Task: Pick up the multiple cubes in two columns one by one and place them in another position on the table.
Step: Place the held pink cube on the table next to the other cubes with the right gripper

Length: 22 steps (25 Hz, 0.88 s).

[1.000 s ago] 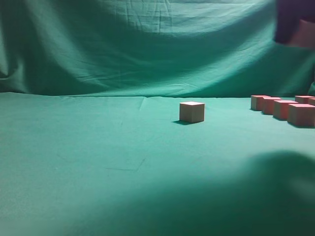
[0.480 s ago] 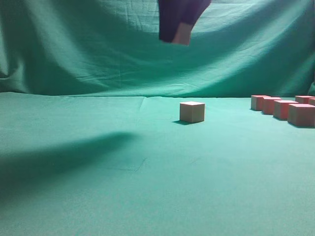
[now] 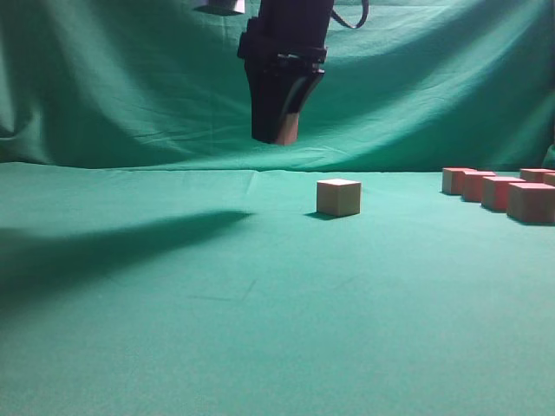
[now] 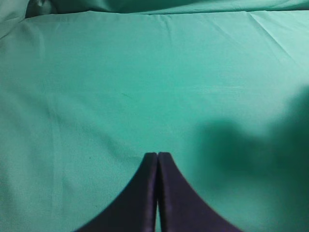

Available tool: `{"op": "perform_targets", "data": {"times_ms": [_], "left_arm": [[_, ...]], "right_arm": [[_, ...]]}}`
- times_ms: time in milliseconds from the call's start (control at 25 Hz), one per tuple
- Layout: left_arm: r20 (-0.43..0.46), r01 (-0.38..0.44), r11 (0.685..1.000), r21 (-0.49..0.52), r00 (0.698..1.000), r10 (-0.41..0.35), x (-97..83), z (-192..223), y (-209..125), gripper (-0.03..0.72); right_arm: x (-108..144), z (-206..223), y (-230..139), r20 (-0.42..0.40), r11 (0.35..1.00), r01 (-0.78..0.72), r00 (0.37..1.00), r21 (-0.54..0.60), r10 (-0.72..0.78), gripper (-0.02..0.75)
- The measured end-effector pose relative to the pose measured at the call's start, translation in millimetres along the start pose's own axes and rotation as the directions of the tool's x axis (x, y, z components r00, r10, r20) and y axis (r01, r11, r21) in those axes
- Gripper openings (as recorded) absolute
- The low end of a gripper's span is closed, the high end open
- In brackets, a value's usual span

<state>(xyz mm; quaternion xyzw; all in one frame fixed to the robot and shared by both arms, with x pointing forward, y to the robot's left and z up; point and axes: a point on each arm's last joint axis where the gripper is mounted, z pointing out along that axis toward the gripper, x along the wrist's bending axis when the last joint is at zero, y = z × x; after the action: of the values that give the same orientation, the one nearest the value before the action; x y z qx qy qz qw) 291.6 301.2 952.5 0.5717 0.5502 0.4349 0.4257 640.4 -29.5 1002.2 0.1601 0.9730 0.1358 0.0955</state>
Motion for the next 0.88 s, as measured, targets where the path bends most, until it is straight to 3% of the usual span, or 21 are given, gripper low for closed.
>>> {"op": "perform_targets", "data": {"times_ms": [280, 880], "left_arm": [[0.000, 0.000, 1.000, 0.000, 1.000, 0.000, 0.0, 0, 0, 0.000], [0.000, 0.000, 1.000, 0.000, 1.000, 0.000, 0.0, 0, 0, 0.000]], "right_arm": [[0, 27, -2, -0.022, 0.999, 0.031, 0.999, 0.023, -0.031, 0.269], [-4, 41, -13, -0.062, 0.996, 0.058, 0.997, 0.071, -0.054, 0.269]]}}
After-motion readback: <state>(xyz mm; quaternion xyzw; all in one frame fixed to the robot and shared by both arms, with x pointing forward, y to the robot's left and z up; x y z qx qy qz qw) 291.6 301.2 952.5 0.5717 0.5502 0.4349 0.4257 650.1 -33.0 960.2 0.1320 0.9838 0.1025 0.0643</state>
